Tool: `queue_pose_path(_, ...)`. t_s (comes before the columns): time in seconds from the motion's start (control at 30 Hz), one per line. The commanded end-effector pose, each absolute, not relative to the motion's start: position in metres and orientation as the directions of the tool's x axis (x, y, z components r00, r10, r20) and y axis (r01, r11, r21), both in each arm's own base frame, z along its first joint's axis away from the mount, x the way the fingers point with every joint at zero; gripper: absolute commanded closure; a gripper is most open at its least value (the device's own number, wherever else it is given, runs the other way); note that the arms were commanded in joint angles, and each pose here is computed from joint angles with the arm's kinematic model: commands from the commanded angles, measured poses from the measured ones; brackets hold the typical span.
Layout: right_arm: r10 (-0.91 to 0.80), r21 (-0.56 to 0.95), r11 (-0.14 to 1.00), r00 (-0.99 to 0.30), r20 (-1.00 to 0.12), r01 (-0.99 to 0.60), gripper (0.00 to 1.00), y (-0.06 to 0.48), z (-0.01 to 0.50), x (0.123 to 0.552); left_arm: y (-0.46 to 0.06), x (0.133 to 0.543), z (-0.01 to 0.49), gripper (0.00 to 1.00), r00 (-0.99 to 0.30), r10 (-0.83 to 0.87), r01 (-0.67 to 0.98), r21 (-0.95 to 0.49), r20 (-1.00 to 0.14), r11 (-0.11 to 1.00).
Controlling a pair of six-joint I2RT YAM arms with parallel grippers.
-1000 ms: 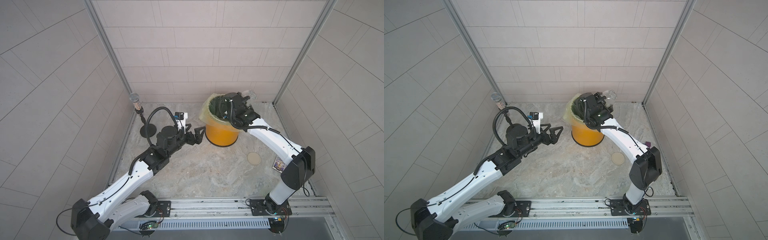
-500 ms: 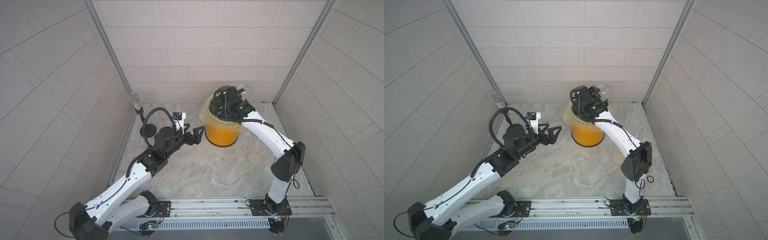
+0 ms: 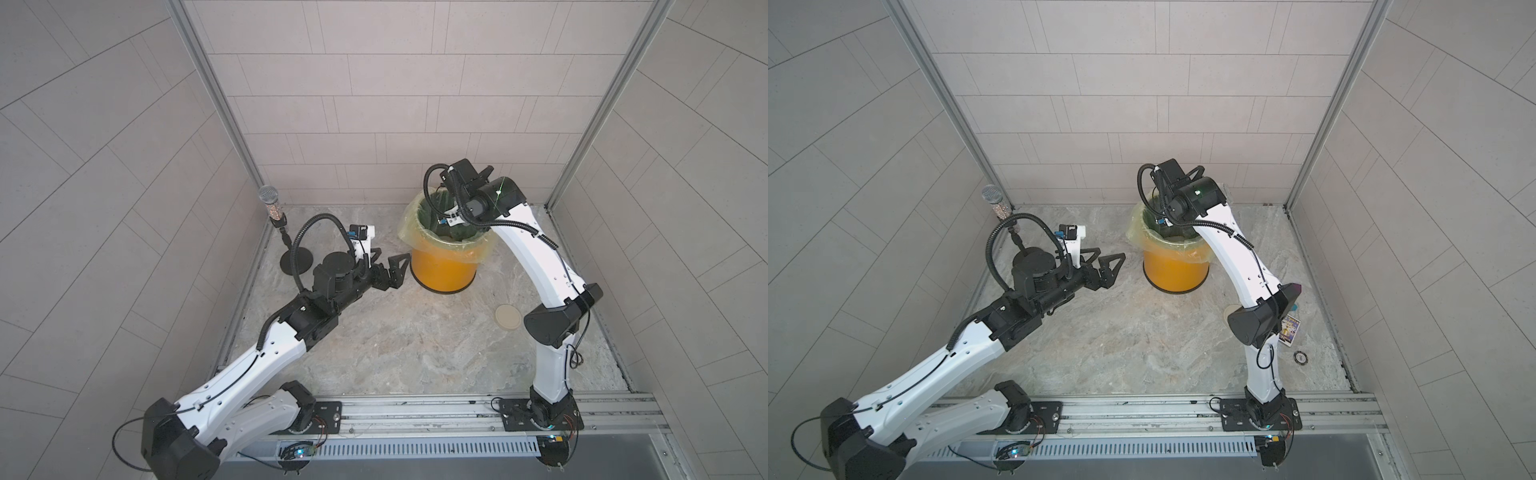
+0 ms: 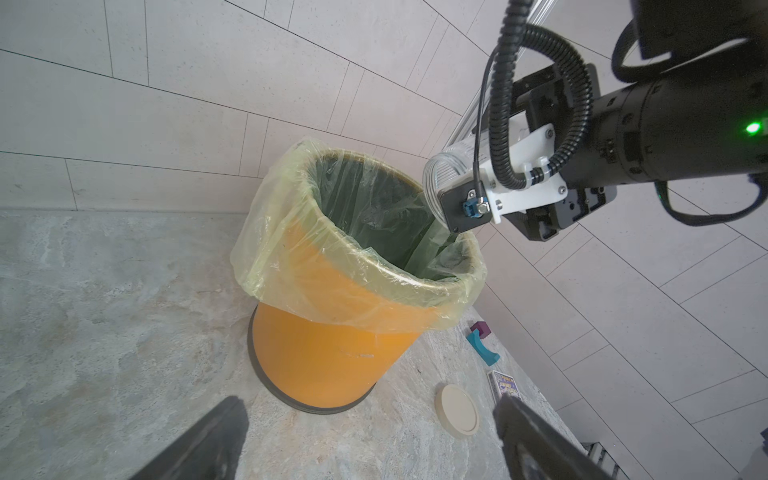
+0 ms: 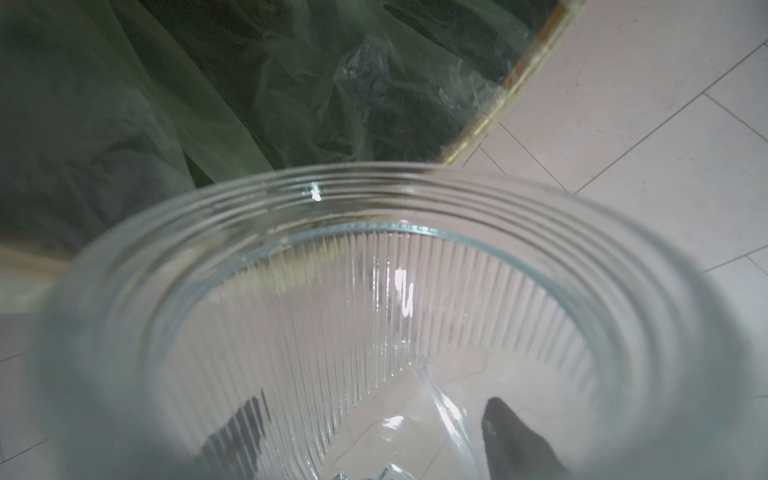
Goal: Empty expired oatmeal from jars
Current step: Pour the expired oatmeal into the trash bin.
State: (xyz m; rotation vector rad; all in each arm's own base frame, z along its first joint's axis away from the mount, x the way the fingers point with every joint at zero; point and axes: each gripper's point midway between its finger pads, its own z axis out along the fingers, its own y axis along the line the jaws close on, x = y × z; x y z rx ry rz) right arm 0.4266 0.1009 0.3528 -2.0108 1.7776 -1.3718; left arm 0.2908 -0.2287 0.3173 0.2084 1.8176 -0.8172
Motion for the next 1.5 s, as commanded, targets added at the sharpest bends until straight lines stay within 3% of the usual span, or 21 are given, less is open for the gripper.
queue_pose_path(0.0, -0.898, -0.656, -0.165, -0.163, 0.408, -0.737, 1.0, 0.099, 0.351, 0.415, -0.226, 0.291, 0.338, 0.0, -0.366, -0.245, 0.517, -0.415, -0.898, 0.749)
queue_pose_path(0.4, -0.955, -0.771, 0.107, -0.28, 0.095, -0.628, 1.0, 0.096, 0.384, 0.416, -0.23, 0.295, 0.33, 0.0, -0.382, -0.228, 0.511, -0.411, -0.895, 0.755)
queue_pose_path(0.67, -0.919, -0.739, 0.369, -0.342, -0.198, -0.564, 1.0, 0.093, 0.408, 0.394, -0.231, 0.296, 0.329, 0.0, -0.393, -0.212, 0.508, -0.403, -0.895, 0.761)
queue_pose_path(0.87, -0.843, -0.596, 0.536, -0.34, -0.418, -0.597, 1.0, 0.095, 0.42, 0.348, -0.23, 0.296, 0.326, 0.0, -0.399, -0.202, 0.503, -0.398, -0.894, 0.768)
queue_pose_path(1.13, -0.744, -0.444, 0.609, -0.281, -0.606, -0.657, 1.0, 0.105, 0.408, 0.278, -0.233, 0.3, 0.316, 0.0, -0.419, -0.188, 0.495, -0.397, -0.888, 0.773)
queue_pose_path(1.33, -0.691, -0.272, 0.524, -0.216, -0.69, -0.807, 1.0, 0.133, 0.372, 0.224, -0.236, 0.299, 0.306, 0.0, -0.433, -0.17, 0.498, -0.392, -0.885, 0.774)
queue_pose_path(1.47, -0.638, -0.155, 0.499, -0.241, -0.732, -0.853, 1.0, 0.146, 0.344, 0.204, -0.232, 0.297, 0.305, 0.0, -0.417, -0.172, 0.496, -0.382, -0.892, 0.779)
